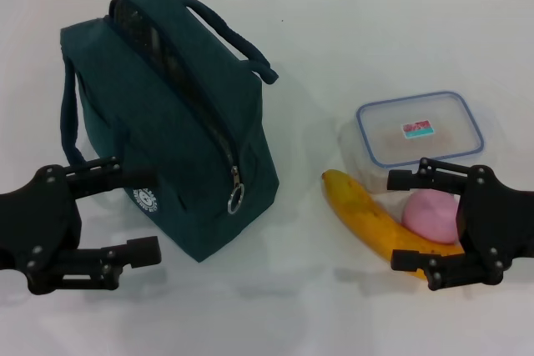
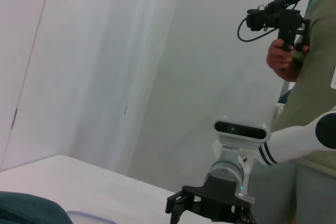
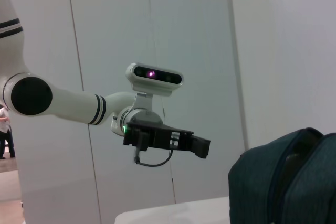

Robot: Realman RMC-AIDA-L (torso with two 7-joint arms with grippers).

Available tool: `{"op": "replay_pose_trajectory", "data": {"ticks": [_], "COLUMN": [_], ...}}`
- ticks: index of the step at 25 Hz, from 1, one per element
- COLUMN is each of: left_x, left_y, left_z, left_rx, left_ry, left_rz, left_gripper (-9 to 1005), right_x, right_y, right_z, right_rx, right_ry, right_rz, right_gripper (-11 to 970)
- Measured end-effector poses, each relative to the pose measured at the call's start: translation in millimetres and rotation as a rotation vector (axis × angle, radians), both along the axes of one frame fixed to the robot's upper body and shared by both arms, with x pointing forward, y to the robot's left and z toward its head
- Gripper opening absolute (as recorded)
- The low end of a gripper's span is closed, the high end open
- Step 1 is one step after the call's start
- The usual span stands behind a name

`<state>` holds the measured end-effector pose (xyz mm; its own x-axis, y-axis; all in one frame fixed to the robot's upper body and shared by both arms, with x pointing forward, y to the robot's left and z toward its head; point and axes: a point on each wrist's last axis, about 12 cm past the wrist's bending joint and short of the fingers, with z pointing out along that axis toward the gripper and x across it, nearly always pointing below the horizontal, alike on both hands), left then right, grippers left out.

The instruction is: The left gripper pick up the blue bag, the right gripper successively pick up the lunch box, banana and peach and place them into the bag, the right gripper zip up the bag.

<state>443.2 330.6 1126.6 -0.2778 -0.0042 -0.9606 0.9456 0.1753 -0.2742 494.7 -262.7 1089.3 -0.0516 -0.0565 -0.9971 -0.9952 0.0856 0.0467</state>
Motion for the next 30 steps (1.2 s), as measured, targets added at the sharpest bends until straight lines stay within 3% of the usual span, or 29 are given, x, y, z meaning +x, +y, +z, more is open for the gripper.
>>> {"op": "replay_pose_trajectory", "data": {"ticks": [16, 20, 24, 30], "left_x": [2.4, 6.6, 16.0, 48.6], "left_y": [0, 18, 52, 79], "left_z": [4.4, 19.5, 34.8, 46.8], "left_rx": [-0.034, -0.131, -0.222, -0.172], "left_ry": [-0.016, -0.016, 0.033, 0.322], "left_rz": [0.014, 0.138, 0.363, 0.516], "left_gripper": [875, 875, 874, 874], "right_x": [0.5, 1.0, 1.7, 1.8], "right_y": [0, 0, 0, -1], "right_z": [0.2, -0.3, -1.1, -3.0], "right_rx": [0.001, -0.002, -0.004, -0.011], "right_ry": [-0.001, 0.0, 0.001, 0.005], "right_rz": [-0.001, -0.008, -0.017, -0.035], "right_gripper": [884, 884, 883, 883]}}
